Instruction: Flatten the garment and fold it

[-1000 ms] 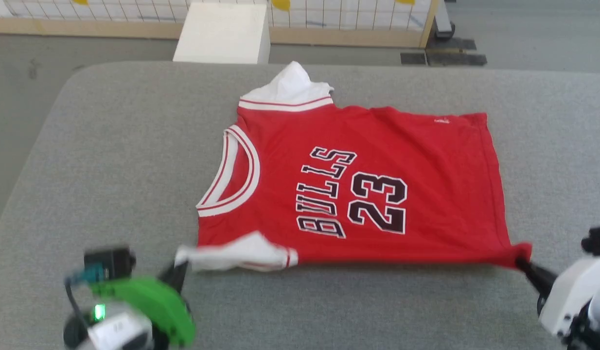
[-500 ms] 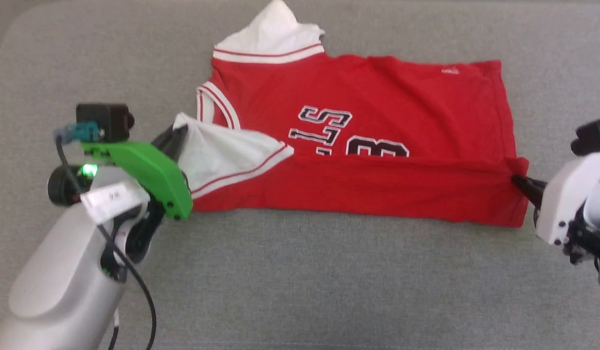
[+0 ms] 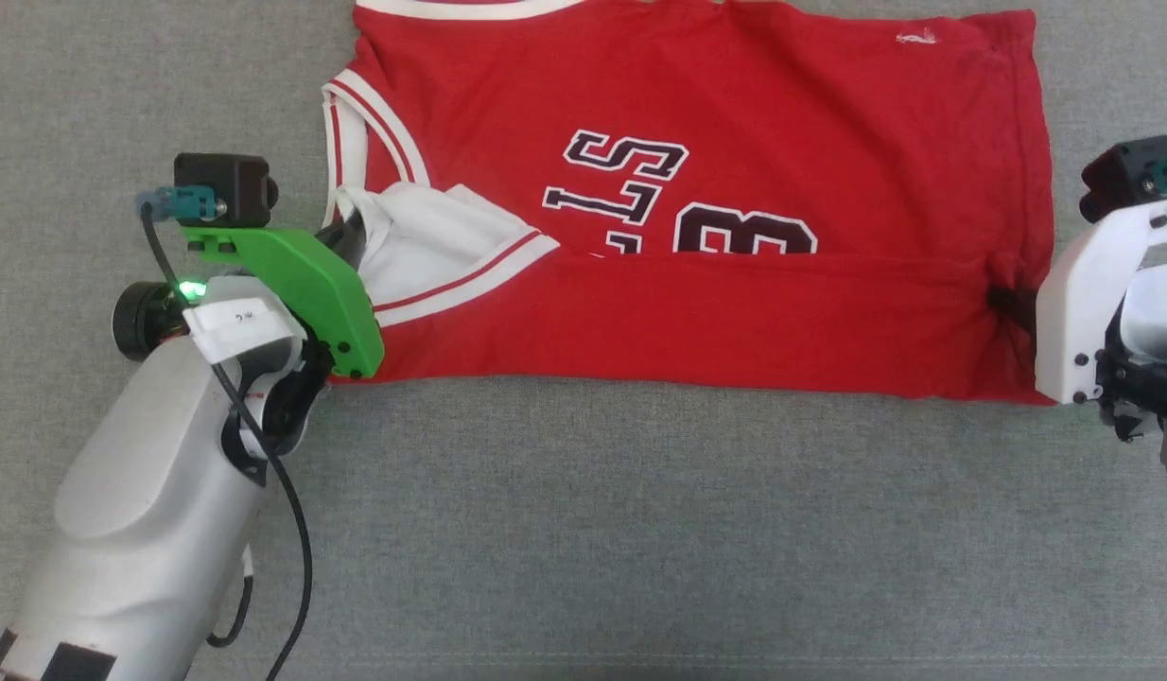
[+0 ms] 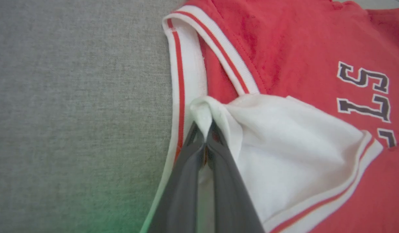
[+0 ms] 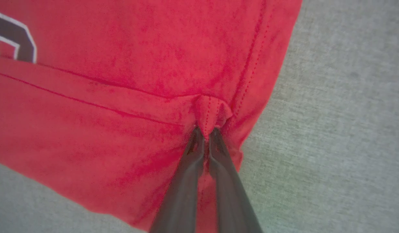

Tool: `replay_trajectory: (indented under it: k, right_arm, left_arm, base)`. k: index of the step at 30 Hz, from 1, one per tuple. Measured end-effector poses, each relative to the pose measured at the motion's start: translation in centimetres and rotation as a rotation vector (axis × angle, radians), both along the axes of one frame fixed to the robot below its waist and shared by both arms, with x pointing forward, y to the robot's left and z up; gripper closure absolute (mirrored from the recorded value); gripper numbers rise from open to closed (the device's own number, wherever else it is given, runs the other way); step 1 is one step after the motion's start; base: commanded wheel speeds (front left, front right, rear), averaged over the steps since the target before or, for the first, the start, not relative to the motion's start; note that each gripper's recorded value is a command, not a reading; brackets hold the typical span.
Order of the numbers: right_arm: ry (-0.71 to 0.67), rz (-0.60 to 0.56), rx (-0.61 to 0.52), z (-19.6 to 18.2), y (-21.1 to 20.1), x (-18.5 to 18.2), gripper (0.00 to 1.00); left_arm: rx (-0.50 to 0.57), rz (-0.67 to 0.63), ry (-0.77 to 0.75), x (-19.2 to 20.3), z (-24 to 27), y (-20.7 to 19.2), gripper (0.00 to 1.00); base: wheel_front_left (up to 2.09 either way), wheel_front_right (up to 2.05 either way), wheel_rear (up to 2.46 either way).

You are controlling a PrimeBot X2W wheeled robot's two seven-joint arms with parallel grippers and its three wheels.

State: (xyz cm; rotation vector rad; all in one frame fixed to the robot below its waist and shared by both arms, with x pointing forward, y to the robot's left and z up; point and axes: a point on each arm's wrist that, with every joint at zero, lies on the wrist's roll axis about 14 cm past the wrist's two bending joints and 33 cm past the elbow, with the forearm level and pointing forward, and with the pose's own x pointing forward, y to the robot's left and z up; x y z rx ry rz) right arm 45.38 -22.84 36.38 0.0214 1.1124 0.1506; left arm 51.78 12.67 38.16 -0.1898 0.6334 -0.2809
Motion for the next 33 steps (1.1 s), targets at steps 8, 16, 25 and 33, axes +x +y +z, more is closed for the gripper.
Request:
replay_trajectory:
  k: [8,16,25,33]
  right_arm:
    - [-0.038,-0.021,0.034,0.9,0.0,0.3,0.00]
    - [-0.288,-0.152,0.126,5.8,-1.4,-0.2,0.00]
    - [-0.814,-0.293,0.149,14.7,-3.4,-2.2,0.00]
    - [-0.879,-0.300,0.124,13.1,-2.7,-6.6,0.00]
  left_arm:
    - [-0.016,0.024,-0.016,0.4,0.6,0.1,0.00]
    - [-0.049,0.129,-0.209,0.8,7.2,2.5,0.00]
    - [-0.080,0.277,-0.576,-4.5,14.4,5.8,0.00]
    - [-0.058,0.307,-0.601,-10.0,13.1,6.0,0.00]
  base:
    - [0.00,0.00,0.00]
    - [0.00,0.00,0.00]
    - [0.00,0.00,0.00]
    - [0.00,0.00,0.00]
